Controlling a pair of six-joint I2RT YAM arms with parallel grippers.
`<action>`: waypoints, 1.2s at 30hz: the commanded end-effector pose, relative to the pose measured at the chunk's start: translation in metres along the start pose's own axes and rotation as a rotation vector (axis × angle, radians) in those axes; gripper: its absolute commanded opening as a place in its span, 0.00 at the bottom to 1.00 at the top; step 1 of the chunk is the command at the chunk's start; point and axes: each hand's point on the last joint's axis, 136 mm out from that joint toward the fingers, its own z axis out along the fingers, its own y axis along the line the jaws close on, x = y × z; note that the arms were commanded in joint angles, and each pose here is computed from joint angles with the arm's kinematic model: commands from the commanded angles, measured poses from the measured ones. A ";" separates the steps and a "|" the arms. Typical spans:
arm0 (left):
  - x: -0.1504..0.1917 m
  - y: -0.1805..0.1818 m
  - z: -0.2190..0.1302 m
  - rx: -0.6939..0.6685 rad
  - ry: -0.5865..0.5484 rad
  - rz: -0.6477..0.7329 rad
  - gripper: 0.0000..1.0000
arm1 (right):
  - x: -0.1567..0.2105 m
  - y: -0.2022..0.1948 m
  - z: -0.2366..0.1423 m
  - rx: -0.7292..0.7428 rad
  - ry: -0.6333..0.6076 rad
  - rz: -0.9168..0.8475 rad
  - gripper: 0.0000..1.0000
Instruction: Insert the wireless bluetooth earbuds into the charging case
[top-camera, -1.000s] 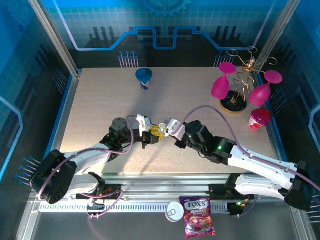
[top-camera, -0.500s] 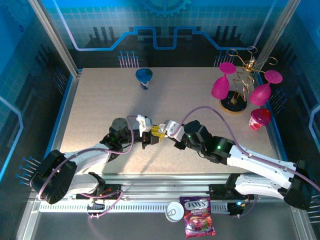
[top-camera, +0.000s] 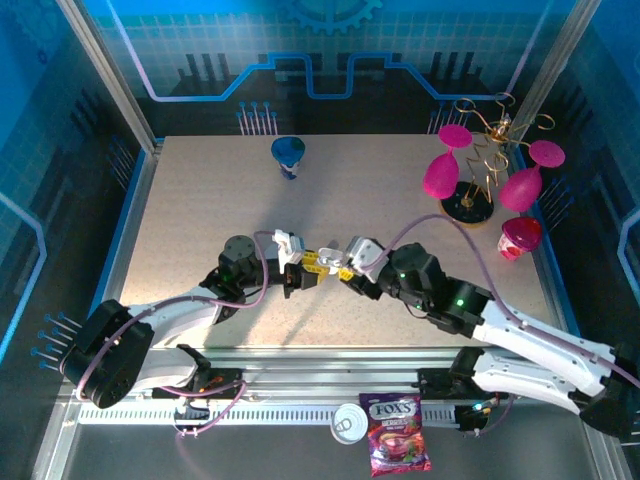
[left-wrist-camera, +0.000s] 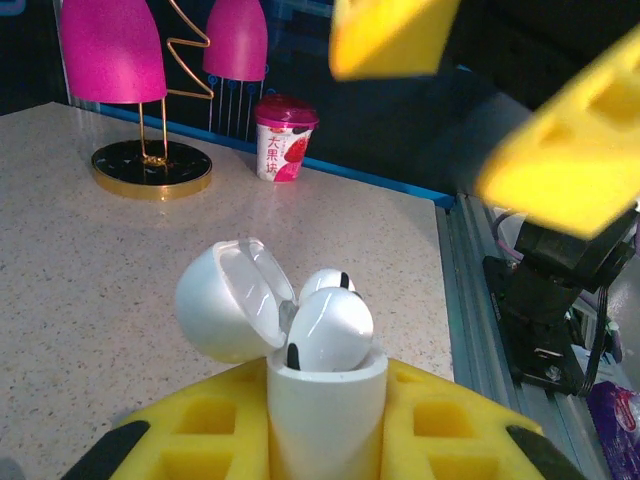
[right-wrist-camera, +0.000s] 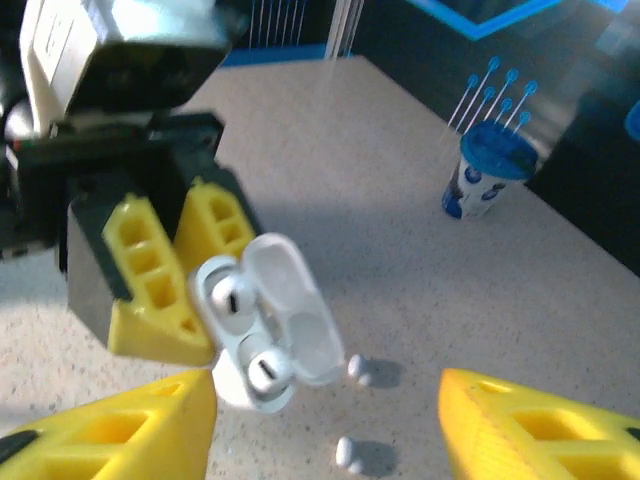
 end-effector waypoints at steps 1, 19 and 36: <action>-0.019 -0.005 0.000 0.036 -0.059 0.093 0.00 | -0.012 -0.009 -0.003 -0.039 -0.055 0.276 0.64; -0.027 -0.024 -0.002 0.143 -0.121 0.129 0.00 | 0.014 -0.005 0.017 -0.147 0.151 0.436 0.68; -0.024 -0.029 -0.003 0.175 -0.110 0.153 0.00 | -0.005 -0.022 0.003 -0.178 0.028 0.594 0.67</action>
